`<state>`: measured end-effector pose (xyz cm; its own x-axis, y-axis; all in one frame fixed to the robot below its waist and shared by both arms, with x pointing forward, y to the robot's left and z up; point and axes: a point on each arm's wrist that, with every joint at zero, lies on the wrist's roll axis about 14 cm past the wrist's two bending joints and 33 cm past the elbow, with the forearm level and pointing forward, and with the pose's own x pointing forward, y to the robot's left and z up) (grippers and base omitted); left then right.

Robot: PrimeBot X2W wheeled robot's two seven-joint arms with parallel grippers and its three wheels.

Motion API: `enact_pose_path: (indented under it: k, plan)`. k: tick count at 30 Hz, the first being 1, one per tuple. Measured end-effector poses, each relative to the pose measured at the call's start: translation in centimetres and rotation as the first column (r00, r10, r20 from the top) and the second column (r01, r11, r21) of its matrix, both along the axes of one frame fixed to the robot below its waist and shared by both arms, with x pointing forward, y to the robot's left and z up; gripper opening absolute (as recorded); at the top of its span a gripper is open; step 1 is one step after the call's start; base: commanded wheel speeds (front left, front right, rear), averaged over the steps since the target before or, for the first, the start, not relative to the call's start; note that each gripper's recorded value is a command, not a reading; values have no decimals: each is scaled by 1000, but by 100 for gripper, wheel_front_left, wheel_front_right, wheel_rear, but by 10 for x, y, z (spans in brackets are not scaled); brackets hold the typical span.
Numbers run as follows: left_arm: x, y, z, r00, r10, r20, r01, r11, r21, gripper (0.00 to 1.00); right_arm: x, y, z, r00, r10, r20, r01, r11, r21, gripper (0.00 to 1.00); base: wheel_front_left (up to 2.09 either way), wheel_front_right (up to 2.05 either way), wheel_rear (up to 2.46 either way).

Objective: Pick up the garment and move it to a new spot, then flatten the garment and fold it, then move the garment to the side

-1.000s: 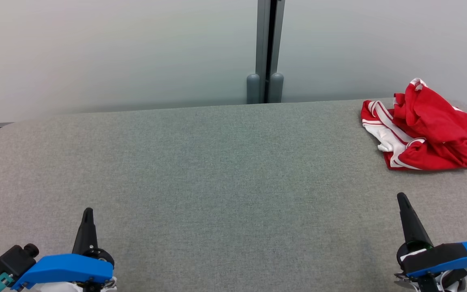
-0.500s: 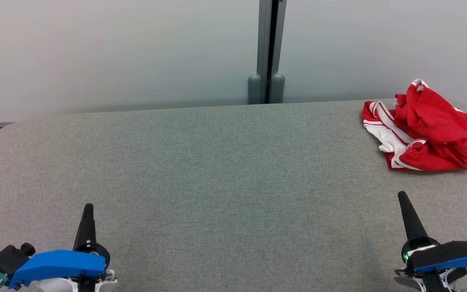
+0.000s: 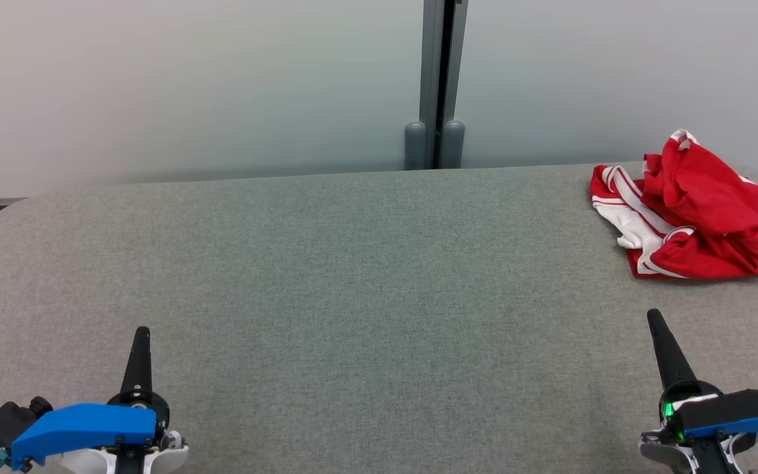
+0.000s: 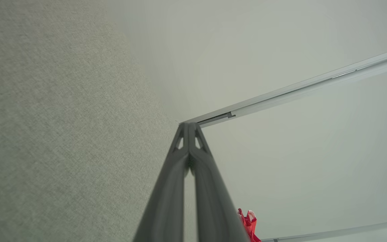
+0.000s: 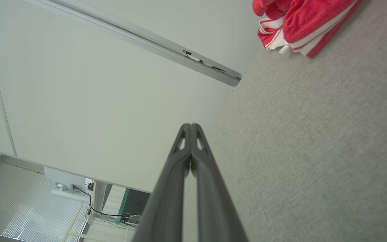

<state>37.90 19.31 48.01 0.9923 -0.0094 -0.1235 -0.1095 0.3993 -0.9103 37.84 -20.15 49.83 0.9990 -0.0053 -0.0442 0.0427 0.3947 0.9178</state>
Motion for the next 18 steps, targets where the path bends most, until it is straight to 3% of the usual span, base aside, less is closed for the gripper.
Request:
enact_pose_path:
  k: [18]
  plan:
    - [4,1,9,999,18,36,-12,986,-164,0,3,1,2,1000,-2,11,0,987,160,0,0,0,0]
